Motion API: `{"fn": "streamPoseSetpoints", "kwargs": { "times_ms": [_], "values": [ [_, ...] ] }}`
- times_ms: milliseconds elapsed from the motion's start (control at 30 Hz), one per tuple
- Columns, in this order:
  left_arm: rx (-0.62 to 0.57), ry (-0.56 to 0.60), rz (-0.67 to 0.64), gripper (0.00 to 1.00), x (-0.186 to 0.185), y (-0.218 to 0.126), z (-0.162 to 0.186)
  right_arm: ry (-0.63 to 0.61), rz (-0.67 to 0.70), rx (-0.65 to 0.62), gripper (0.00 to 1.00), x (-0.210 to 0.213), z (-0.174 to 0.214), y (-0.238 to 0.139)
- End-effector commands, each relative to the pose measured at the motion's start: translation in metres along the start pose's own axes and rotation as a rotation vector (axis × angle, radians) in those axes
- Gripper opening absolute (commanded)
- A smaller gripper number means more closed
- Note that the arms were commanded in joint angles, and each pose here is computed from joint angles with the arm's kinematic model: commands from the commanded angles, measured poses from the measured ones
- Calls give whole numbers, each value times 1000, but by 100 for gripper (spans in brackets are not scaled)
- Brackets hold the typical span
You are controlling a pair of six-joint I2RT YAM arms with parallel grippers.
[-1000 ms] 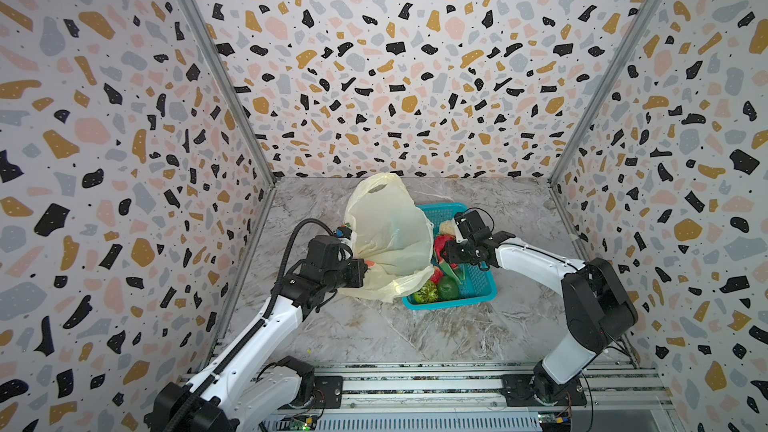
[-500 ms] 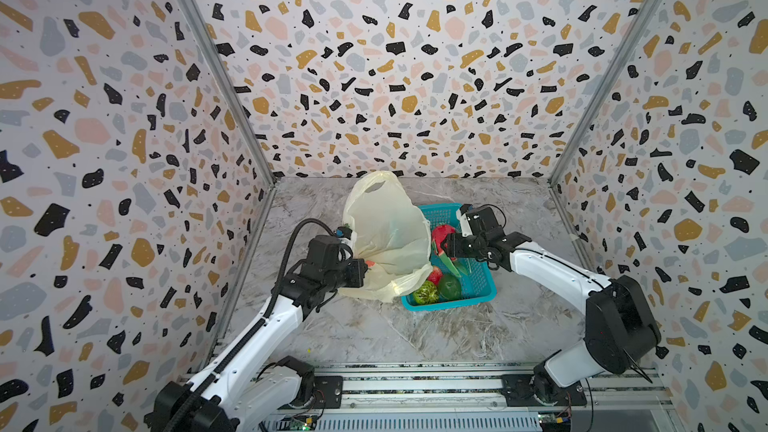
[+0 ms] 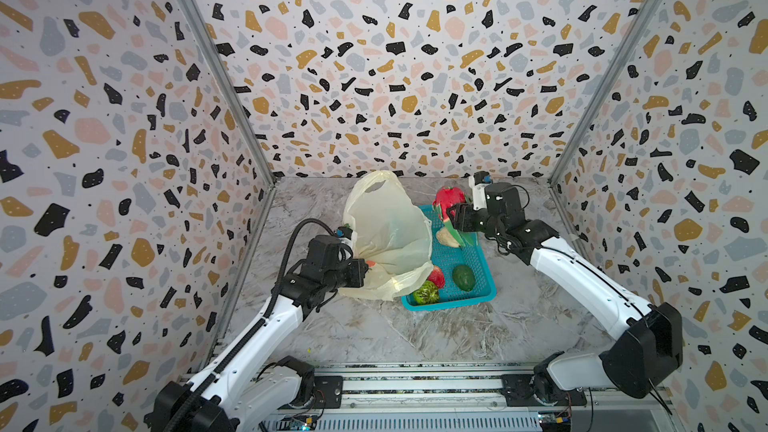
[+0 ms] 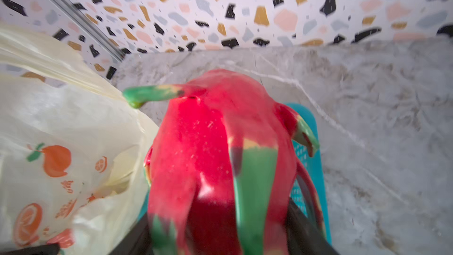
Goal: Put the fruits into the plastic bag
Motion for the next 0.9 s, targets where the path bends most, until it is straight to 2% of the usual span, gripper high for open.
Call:
{"fn": "streamPoseSetpoints", "kwargs": {
  "times_ms": [0, 167, 300, 467, 633, 867],
  "values": [
    [-29, 0, 51, 0, -7, -2, -5, -150, -74, -268, 0, 28, -73, -48],
    [-25, 0, 59, 0, -8, -2, -4, -276, -292, -343, 0, 68, -98, -64],
    [-24, -1, 58, 0, -7, -2, -4, -332, -491, -316, 0, 106, -92, -57],
    [-26, -6, 55, 0, -6, -1, -4, -378, -644, -247, 0, 145, -74, -39],
    [-26, -5, 59, 0, -8, -2, -5, -388, -674, -156, 0, 159, -52, -12],
    [-35, -1, 68, 0, -11, -5, -7, -377, -615, -97, 0, 155, -41, 23]
  ]
}}
Point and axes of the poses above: each gripper's point midway between its finger pads, its own y axis out along the fingers, its own x axis along the line the jaws close on, z = x × y, the point moved 5 cm from there along -y, back along the fingers, and after that the axes turned 13 degrees about -y, right-handed, at the moved point
